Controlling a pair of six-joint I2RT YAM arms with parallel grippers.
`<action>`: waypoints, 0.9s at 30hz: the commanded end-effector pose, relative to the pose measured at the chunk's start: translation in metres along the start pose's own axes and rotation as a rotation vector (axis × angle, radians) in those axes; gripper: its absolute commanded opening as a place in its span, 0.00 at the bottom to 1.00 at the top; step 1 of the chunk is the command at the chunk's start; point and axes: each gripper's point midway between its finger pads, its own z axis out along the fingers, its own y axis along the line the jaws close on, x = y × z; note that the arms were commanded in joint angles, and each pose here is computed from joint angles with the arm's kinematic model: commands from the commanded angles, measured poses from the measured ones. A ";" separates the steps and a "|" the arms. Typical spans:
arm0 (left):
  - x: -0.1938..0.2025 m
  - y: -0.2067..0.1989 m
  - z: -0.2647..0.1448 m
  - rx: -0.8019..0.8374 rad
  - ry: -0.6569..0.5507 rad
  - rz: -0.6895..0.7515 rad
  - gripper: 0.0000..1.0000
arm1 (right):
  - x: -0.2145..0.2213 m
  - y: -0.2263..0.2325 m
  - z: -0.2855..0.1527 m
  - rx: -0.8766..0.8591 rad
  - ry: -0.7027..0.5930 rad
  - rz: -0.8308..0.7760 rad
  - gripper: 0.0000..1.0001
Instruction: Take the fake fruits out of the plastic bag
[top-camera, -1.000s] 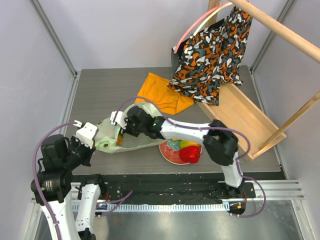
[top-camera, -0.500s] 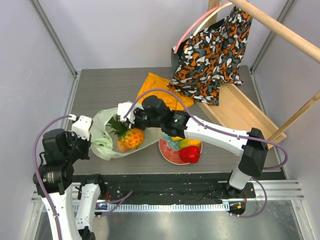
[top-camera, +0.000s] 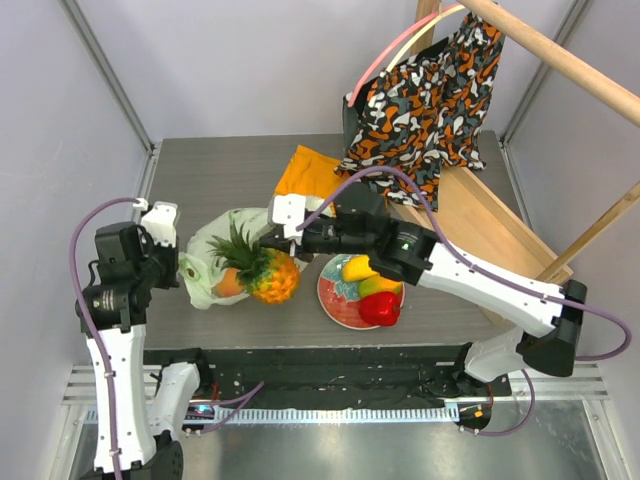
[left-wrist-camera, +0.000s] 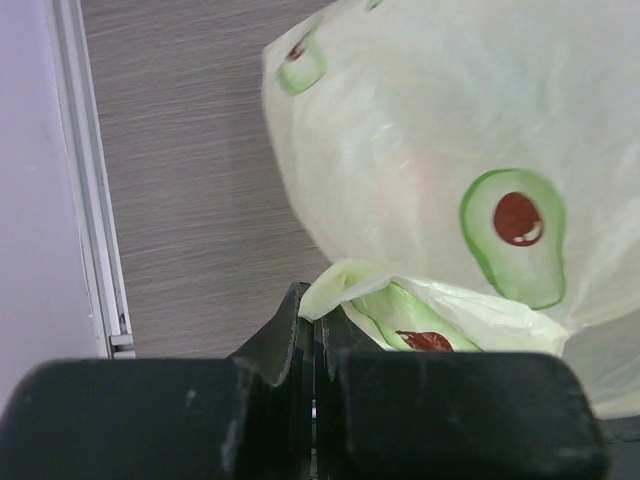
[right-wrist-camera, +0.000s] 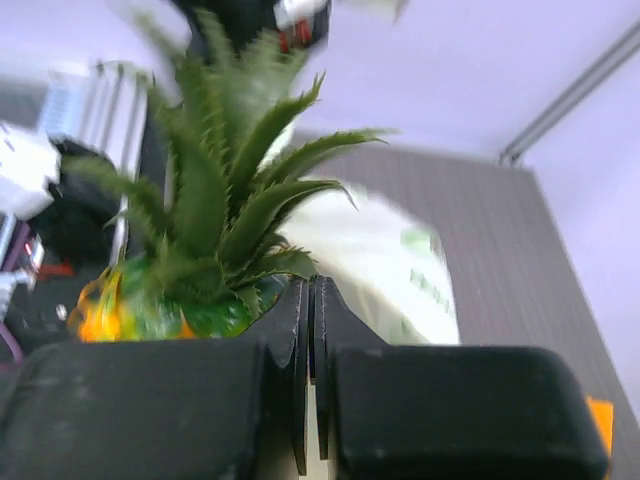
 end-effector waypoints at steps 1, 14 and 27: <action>-0.013 0.007 0.008 -0.026 -0.041 -0.024 0.00 | -0.072 -0.007 -0.019 0.019 -0.231 0.007 0.01; -0.017 0.018 0.016 -0.074 -0.017 -0.045 0.00 | -0.112 -0.035 -0.037 0.082 -0.413 0.174 0.01; -0.030 0.099 -0.031 -0.549 -0.035 -0.028 0.00 | -0.112 -0.083 -0.090 0.272 -0.359 0.090 0.01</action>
